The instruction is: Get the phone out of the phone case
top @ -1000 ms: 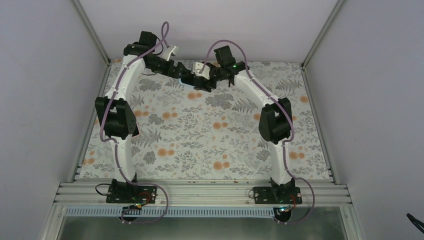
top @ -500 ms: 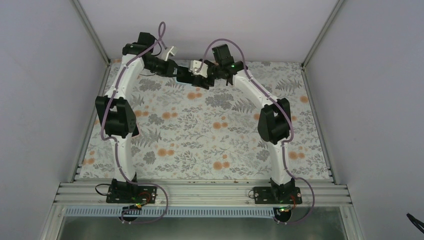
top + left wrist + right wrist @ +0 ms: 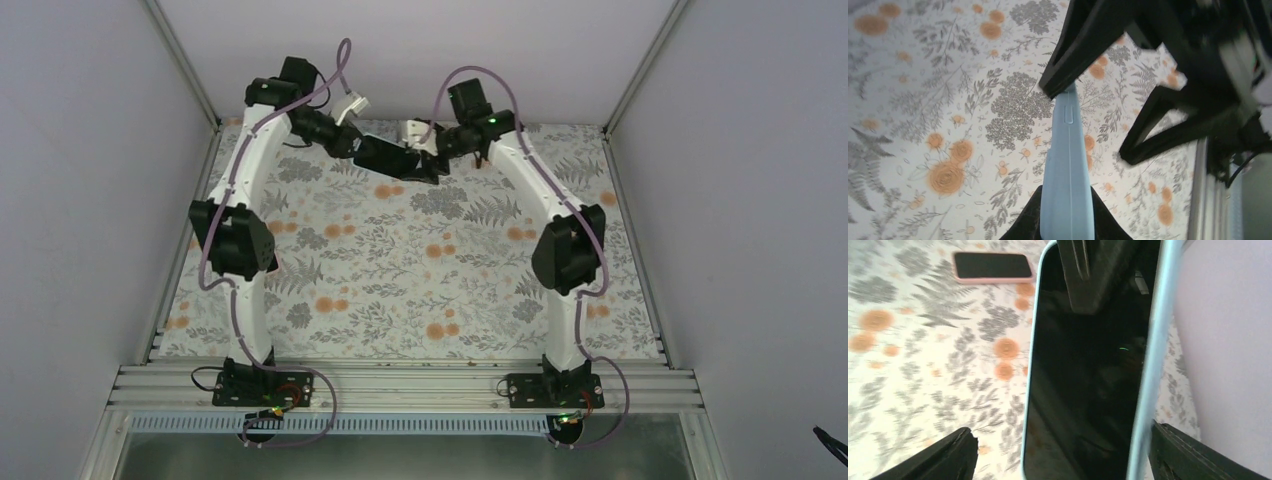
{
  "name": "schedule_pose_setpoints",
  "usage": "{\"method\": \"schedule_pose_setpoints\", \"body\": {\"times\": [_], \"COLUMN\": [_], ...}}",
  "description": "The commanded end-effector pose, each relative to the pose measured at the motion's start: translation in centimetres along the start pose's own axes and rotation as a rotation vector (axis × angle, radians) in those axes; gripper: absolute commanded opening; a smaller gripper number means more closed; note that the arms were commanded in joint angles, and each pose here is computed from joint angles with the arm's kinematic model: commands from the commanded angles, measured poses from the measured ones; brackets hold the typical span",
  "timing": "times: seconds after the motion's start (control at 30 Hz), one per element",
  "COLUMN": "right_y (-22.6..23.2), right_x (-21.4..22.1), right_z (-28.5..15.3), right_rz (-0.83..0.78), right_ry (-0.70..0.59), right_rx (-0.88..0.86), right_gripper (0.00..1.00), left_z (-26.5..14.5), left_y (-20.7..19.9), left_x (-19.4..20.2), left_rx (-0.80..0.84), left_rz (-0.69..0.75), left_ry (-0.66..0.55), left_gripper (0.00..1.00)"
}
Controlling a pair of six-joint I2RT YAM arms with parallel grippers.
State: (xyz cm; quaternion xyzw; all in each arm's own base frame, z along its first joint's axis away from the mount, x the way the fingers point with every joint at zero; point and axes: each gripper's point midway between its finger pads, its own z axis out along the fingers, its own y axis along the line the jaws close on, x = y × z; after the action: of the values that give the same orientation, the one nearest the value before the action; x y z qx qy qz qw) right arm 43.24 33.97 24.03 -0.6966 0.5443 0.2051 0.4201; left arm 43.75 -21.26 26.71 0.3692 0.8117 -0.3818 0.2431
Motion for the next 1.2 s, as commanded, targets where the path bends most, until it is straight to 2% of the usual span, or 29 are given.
{"method": "schedule_pose_setpoints", "body": {"times": [0.0, 0.1, 0.2, 0.23, 0.27, 0.3, 0.47, 0.67, 0.73, 0.93, 1.17], "right_y": [4.2, 3.4, 3.0, 3.9, 5.0, 6.3, 9.8, 8.7, 7.9, 5.2, 3.5], "right_x": [-2.1, -2.2, -0.4, -0.2, -0.5, -0.7, -2.3, -1.9, -1.6, -1.6, -1.3], "right_z": [-5.9, -6.9, -5.6, -5.5, -5.8, -6.0, -7.4, -7.9, -7.7, -7.5, -6.8], "right_rz": [0.119, 0.319, 0.550, 0.572, 0.558, 0.540, 0.516, 0.464, 0.462, 0.418, 0.390], "right_ry": [-0.158, -0.134, -0.078, -0.085, -0.109, -0.131, -0.177, -0.150, -0.138, -0.130, -0.130], "right_rx": [-0.181, -0.215, -0.248, -0.275, -0.303, -0.330, -0.380, -0.234, -0.203, -0.108, -0.088], "right_gripper": [0.86, 0.83, 0.87, 0.91, 0.98, 1.00, 1.00, 1.00, 0.97, 0.95, 0.94], "left_z": [-4.8, -5.7, -6.0, -6.2, -6.3, -6.3, -6.1, -6.3, -6.4, -5.5, -4.9], "left_y": [-4.9, -7.2, -9.0, -9.4, -9.7, -9.9, -10.1, -10.7, -11.4, -14.4, -16.7], "left_x": [-2.1, -1.1, 0.0, 0.1, 0.3, 0.5, 1.2, 1.4, 1.4, 2.5, 3.4], "left_rx": [-0.069, -0.101, -0.098, -0.096, -0.091, -0.085, -0.078, -0.076, -0.058, 0.064, 0.142], "left_rz": [0.413, 0.564, 0.635, 0.649, 0.657, 0.658, 0.636, 0.647, 0.652, 0.697, 0.749], "left_ry": [-0.119, -0.152, -0.176, -0.185, -0.190, -0.192, -0.173, -0.187, -0.194, -0.180, -0.155], "left_gripper": [0.02, 0.02, 0.02, 0.02, 0.02, 0.02, 0.02, 0.02, 0.02, 0.02, 0.02]}}
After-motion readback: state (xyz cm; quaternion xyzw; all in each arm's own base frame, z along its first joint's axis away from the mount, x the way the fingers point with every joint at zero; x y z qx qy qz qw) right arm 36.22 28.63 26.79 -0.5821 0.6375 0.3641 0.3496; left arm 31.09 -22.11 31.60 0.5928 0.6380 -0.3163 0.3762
